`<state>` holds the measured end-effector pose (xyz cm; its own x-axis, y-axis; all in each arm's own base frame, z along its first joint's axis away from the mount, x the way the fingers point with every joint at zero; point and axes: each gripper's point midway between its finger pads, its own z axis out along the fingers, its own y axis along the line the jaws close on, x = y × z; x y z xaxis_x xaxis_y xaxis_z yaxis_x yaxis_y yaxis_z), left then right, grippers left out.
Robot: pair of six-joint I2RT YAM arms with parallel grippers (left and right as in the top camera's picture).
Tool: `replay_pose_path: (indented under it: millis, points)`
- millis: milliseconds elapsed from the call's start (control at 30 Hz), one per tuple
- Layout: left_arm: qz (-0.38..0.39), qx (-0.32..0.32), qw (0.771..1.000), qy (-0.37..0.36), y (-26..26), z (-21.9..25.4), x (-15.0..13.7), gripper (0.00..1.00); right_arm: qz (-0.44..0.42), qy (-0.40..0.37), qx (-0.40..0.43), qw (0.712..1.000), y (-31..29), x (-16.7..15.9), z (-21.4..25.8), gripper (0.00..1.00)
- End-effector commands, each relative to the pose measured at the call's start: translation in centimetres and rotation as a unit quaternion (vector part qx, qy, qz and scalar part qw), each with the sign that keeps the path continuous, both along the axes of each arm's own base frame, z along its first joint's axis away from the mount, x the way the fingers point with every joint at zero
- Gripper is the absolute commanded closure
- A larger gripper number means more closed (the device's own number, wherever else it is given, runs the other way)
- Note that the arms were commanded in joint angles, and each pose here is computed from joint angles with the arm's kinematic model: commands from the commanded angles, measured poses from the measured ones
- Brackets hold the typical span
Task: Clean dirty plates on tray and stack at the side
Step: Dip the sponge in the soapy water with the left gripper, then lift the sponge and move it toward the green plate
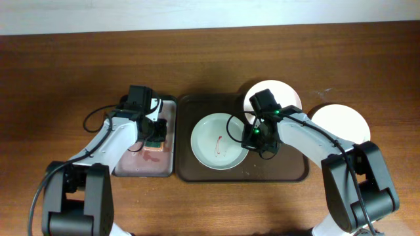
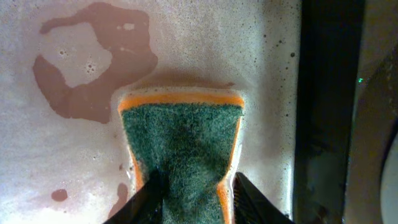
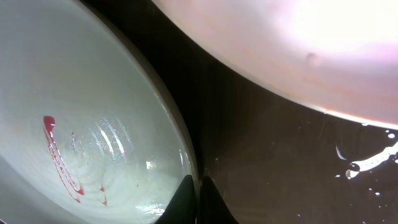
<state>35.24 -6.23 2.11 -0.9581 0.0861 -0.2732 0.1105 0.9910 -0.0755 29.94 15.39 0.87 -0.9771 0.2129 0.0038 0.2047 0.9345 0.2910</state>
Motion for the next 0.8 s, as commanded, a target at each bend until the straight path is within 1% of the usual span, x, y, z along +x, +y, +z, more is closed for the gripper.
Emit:
replay_pose_path:
  millis: [0, 33, 100, 233, 333, 500, 633, 767]
  points:
    - [0.002, -0.001, 1.0, 0.019, 0.0, -1.6, -0.5, 0.91, 0.002, 0.005, -0.01, 1.0, -0.2, -0.3, -0.3, 0.96]
    - [0.002, -0.002, 1.0, 0.018, 0.0, -1.5, -0.4, 1.0, 0.002, 0.005, -0.01, 1.0, -0.2, -0.3, -0.3, 0.96]
    - [0.001, -0.003, 1.0, 0.012, -0.1, -1.0, -0.1, 1.0, 0.001, 0.005, -0.01, 1.0, -0.2, -0.3, -0.3, 0.96]
    - [0.001, -0.007, 1.0, -0.006, -0.1, 2.2, -0.3, 1.0, 0.003, 0.006, -0.011, 1.0, -0.2, -0.4, -0.3, 0.96]
    - [0.001, -0.013, 0.999, -0.048, 0.0, 5.6, -0.2, 1.0, 0.003, 0.006, -0.011, 1.0, -0.2, -0.4, -0.3, 0.96]
    - [-0.002, -0.03, 0.993, -0.118, -0.4, 9.9, 0.5, 1.0, 0.003, 0.006, -0.011, 1.0, -0.2, -0.4, -0.3, 0.96]
    - [-0.003, -0.039, 0.983, -0.178, -0.6, 12.9, 1.6, 1.0, 0.003, 0.006, -0.011, 1.0, -0.2, -0.4, -0.3, 0.96]
    - [-0.003, -0.042, 0.978, -0.204, -0.6, 14.3, 2.0, 1.0, 0.003, 0.006, -0.011, 1.0, -0.2, -0.4, -0.3, 0.96]
